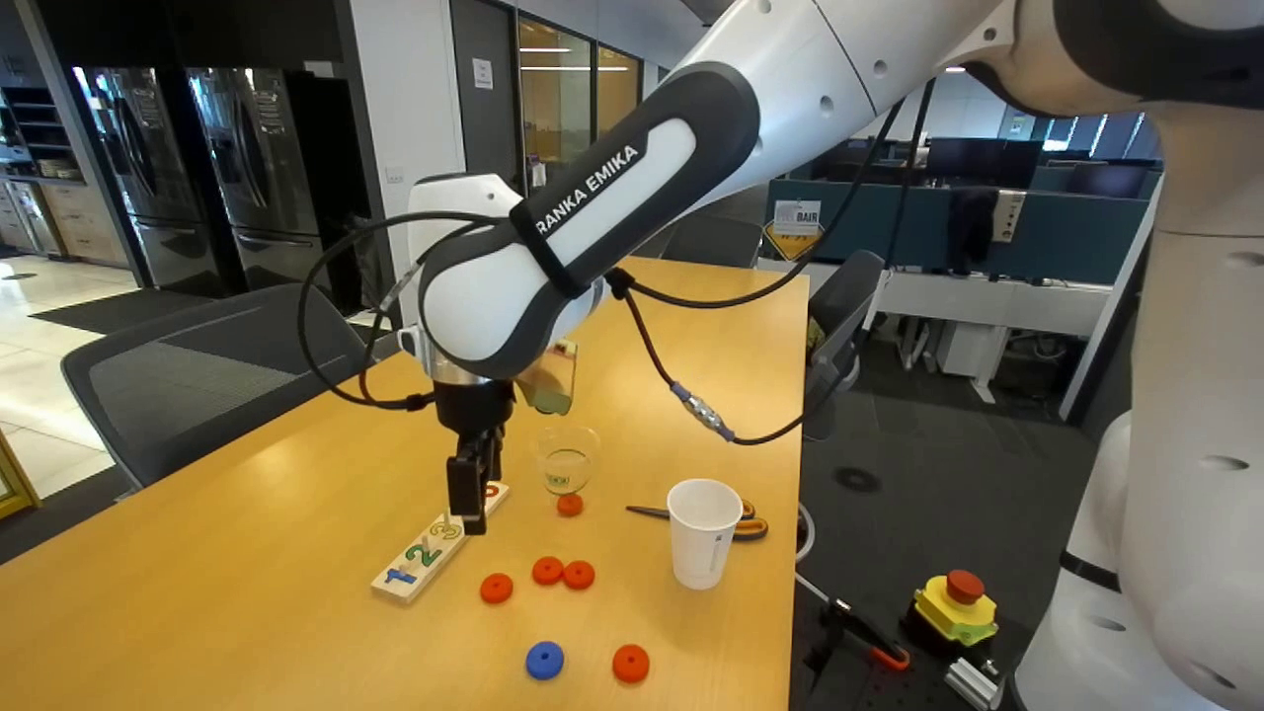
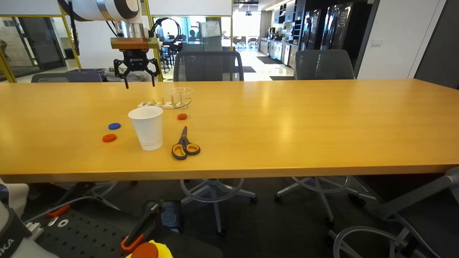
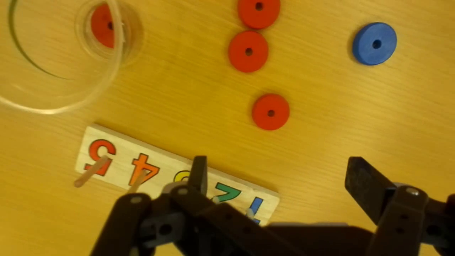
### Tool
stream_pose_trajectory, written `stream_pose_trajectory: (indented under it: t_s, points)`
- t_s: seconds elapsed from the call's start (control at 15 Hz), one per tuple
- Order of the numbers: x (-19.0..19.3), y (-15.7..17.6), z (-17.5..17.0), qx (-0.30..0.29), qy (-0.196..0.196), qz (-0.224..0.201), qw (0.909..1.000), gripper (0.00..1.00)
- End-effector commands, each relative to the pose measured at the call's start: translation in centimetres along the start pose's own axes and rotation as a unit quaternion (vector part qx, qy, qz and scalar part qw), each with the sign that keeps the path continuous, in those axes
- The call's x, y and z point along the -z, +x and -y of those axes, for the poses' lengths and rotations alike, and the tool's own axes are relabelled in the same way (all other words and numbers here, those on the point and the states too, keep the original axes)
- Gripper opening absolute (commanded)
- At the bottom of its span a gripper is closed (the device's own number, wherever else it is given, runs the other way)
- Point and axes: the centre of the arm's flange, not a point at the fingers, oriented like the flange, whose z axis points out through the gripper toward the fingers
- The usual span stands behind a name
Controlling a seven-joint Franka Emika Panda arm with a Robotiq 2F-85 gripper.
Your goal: Put the orange circles into the transparent cup then the blue circles into the white cup.
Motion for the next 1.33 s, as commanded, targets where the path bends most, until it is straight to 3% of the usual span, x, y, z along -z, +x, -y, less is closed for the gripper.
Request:
stream_pose_trajectory:
  t_s: [0.0,0.67,1.27]
  points:
    - [-2.6,-0.1,0.2,0.022,0.027,-0.012,0.9993,1.0]
    - [-9.3,0.1,0.7,0.017,0.033,-0.001,0.9993,1.0]
    - [-11.0,0.0,0.8,0.013,0.007,-0.013,0.9998,1.0]
